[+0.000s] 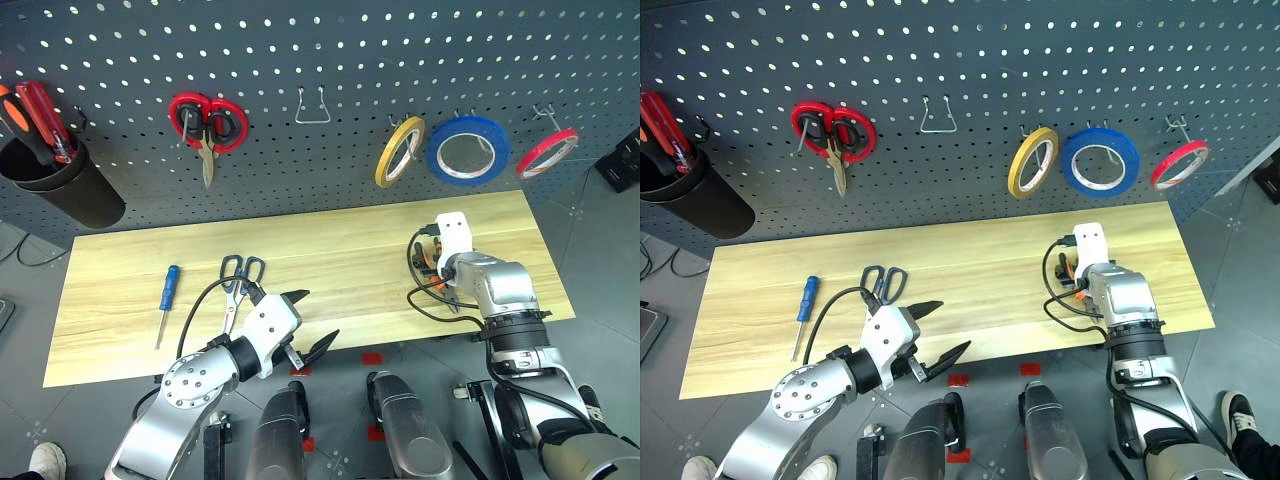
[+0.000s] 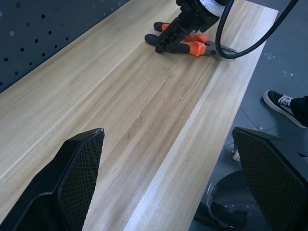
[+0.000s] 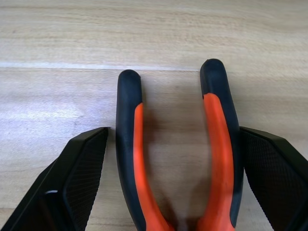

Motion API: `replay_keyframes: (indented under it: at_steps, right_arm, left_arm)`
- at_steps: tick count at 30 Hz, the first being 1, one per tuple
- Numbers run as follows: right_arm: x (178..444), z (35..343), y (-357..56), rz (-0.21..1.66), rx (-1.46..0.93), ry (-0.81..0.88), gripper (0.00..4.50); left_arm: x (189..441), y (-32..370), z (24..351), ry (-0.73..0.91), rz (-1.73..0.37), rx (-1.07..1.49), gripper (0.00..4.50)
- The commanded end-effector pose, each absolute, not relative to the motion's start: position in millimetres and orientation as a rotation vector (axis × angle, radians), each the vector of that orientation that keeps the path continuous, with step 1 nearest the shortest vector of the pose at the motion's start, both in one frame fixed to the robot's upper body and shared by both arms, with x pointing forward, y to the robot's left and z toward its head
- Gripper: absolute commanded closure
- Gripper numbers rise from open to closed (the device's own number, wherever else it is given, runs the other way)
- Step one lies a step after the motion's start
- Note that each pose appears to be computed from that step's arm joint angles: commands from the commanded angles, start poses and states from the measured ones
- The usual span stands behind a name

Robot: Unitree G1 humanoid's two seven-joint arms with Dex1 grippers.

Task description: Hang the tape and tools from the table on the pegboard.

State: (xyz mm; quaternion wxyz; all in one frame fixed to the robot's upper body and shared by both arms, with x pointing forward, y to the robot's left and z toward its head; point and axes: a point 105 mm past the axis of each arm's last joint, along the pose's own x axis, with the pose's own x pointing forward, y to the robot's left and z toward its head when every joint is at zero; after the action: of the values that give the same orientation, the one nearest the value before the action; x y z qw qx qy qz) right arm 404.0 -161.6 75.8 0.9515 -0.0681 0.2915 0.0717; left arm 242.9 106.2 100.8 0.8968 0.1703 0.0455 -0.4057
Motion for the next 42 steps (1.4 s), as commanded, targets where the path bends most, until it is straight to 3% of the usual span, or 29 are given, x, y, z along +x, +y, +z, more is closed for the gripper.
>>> replay_keyframes:
  at_steps: [1,10,19,22,25,41,42]
  right_arm:
    - [398,59,-157,0.196,-0.152,0.650,0.05]
    - [395,53,-152,0.344,-0.239,0.672,0.05]
    - [401,56,-156,0.358,-0.253,0.669,0.05]
    - [402,57,-155,0.359,-0.248,0.663,0.65]
    - [403,58,-155,0.361,-0.247,0.657,1.56]
    - [403,65,-155,0.385,-0.292,0.627,1.58]
    - [403,65,-156,0.386,-0.295,0.627,1.23]
  left_arm:
    - [238,101,111,0.052,-0.863,0.352,0.00]
    - [241,97,112,0.041,-0.865,0.349,0.00]
    - [245,97,112,0.032,-0.861,0.355,0.00]
    - [245,97,112,0.030,-0.861,0.354,0.00]
    - [245,96,112,0.029,-0.858,0.353,0.00]
    - [248,95,113,0.023,-0.863,0.355,0.00]
    - [248,95,113,0.022,-0.864,0.355,0.00]
